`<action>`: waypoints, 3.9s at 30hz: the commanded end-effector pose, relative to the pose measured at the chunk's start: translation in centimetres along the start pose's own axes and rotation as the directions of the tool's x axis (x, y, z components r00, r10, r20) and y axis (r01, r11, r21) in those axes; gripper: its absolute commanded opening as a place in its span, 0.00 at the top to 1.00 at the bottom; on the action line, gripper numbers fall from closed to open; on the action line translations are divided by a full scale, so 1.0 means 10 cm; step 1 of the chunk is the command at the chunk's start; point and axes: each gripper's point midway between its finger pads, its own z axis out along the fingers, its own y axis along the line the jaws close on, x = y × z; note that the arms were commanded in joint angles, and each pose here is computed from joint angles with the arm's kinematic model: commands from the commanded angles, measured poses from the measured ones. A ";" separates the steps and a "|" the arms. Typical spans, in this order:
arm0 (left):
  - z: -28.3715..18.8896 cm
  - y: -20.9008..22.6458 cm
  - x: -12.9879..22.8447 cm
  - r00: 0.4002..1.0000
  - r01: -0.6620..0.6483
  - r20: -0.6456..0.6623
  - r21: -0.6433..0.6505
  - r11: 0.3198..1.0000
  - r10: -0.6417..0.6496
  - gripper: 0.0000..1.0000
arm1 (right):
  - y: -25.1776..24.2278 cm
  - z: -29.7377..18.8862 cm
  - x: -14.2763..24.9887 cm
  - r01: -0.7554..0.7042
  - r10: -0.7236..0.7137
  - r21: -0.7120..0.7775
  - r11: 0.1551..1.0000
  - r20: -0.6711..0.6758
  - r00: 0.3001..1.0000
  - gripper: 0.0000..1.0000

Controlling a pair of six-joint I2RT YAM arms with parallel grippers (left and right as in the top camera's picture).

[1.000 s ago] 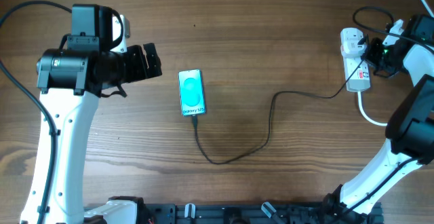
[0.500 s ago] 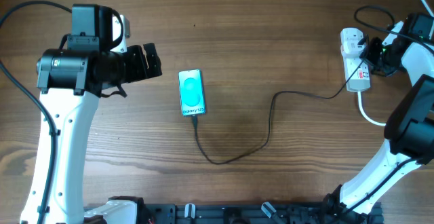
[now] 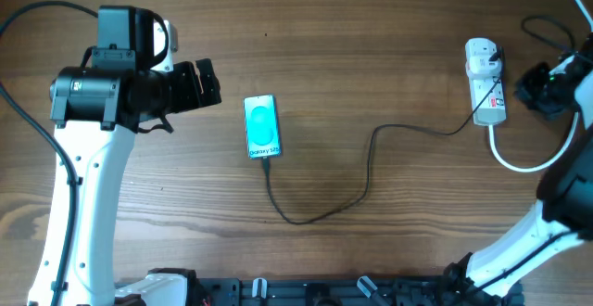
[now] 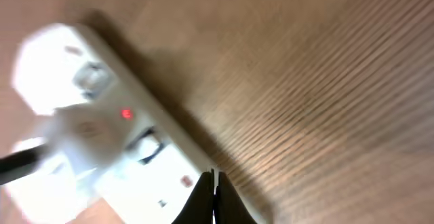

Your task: Plug charger to phone and switch on socket

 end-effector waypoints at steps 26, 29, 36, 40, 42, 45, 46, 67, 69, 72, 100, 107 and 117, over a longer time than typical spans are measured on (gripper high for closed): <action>-0.06 0.02 -0.05 1.000 -0.007 0.024 -0.009 1.000 0.007 0.00 | 1.95 -2.68 2.23 0.763 -0.717 -0.291 0.578 0.265 0.645 0.95; -0.06 0.02 -0.05 1.000 -0.007 0.024 -0.009 1.000 0.007 0.00 | 1.89 -2.62 2.45 0.773 -0.747 -0.217 0.596 0.204 0.633 0.95; -0.06 0.02 -0.05 1.000 -0.007 0.024 -0.009 1.000 0.007 0.00 | 1.97 -2.63 2.76 0.817 -0.801 -0.242 0.523 0.187 0.568 0.86; -0.06 0.02 -0.05 1.000 -0.007 0.024 -0.009 1.000 0.007 0.00 | 2.08 -2.61 2.72 0.817 -0.792 -0.249 0.521 0.216 0.571 0.76; -0.06 0.02 -0.05 1.000 -0.007 0.024 -0.009 1.000 0.007 0.00 | 2.08 -2.58 2.72 0.817 -0.795 -0.247 0.521 0.208 0.570 0.00; -0.06 0.02 -0.05 1.000 -0.007 0.024 -0.009 1.000 0.007 0.00 | 2.08 -2.56 2.73 0.822 -0.802 -0.244 0.515 0.202 0.562 0.00; -0.06 0.02 -0.05 1.000 -0.007 0.024 -0.009 1.000 0.007 0.00 | 2.10 -2.56 2.72 0.822 -0.799 -0.245 0.513 0.212 0.562 0.00; -0.06 0.02 -0.05 1.000 -0.007 0.024 -0.009 1.000 0.007 0.00 | 2.15 -3.01 1.96 0.824 -0.680 -0.125 0.552 0.504 0.532 0.00; -0.06 0.02 -0.05 1.000 -0.007 0.024 -0.009 1.000 0.007 0.00 | 2.03 -3.09 1.87 0.826 -0.657 -0.120 0.551 0.549 0.517 0.00; -0.06 0.02 -0.05 1.000 -0.007 0.024 -0.009 1.000 0.007 0.00 | 1.88 -3.10 1.84 0.821 -0.602 -0.101 0.562 0.631 0.489 0.00; -0.06 0.02 -0.05 1.000 -0.007 0.024 -0.009 1.000 0.007 0.00 | 0.84 -2.04 2.37 0.809 -0.288 -0.007 0.587 0.933 0.217 0.00; -0.06 0.02 -0.05 1.000 -0.007 0.024 -0.009 1.000 0.007 0.00 | 0.75 -1.70 2.43 0.802 -0.324 -0.033 0.597 0.904 0.279 0.00; -0.06 0.02 -0.05 1.000 -0.007 0.024 -0.009 1.000 0.007 0.00 | 0.76 -1.70 2.43 0.803 -0.326 -0.034 0.595 0.903 0.280 0.00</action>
